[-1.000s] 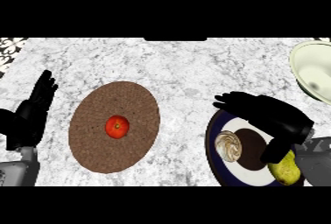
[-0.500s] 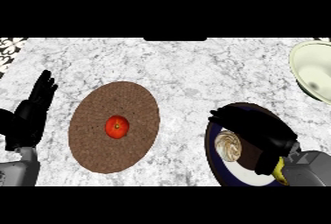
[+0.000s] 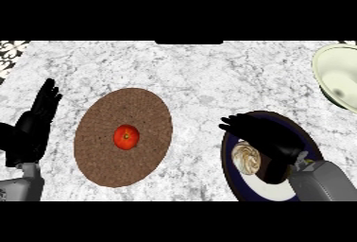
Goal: Pick the cupcake from the plate and place it in the bowl
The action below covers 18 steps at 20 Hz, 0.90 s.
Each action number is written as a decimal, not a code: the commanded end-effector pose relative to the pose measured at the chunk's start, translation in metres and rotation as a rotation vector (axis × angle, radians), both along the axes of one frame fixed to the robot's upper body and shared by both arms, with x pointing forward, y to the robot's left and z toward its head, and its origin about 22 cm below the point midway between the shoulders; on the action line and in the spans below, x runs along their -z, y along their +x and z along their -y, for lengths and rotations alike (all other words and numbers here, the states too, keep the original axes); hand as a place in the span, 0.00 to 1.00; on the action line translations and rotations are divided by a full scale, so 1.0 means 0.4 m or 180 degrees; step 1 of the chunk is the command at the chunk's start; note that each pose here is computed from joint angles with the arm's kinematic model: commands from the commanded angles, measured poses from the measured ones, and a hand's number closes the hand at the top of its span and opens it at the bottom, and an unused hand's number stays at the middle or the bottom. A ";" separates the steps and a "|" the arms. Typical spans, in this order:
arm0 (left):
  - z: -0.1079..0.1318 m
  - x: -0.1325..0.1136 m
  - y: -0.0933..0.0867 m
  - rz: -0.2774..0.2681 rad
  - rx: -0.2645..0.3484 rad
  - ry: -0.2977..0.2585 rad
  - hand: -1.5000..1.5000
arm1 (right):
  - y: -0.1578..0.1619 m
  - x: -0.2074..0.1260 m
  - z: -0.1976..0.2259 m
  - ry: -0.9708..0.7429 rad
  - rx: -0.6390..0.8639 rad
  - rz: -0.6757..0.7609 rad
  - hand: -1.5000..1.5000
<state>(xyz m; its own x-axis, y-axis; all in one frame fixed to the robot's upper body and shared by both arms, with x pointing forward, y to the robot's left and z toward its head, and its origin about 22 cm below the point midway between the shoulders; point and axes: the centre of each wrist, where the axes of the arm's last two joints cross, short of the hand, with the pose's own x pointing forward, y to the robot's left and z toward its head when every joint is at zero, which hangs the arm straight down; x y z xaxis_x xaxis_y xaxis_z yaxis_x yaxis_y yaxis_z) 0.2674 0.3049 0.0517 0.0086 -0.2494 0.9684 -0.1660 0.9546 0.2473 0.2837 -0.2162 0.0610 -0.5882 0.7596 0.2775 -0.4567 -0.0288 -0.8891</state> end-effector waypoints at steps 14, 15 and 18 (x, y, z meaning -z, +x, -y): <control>-0.028 -0.037 0.017 0.0036 0.0019 -0.0029 0.50 | 0.046 0.095 -0.071 0.0132 -0.0320 -0.0204 1.00; 0.004 -0.016 0.023 -0.0005 0.0001 0.0015 0.50 | 0.054 0.061 -0.102 0.0184 -0.0306 -0.0161 1.00; 0.046 0.015 0.008 -0.0006 -0.0004 -0.0022 0.50 | 0.046 0.073 -0.059 0.0204 -0.0246 -0.0040 1.00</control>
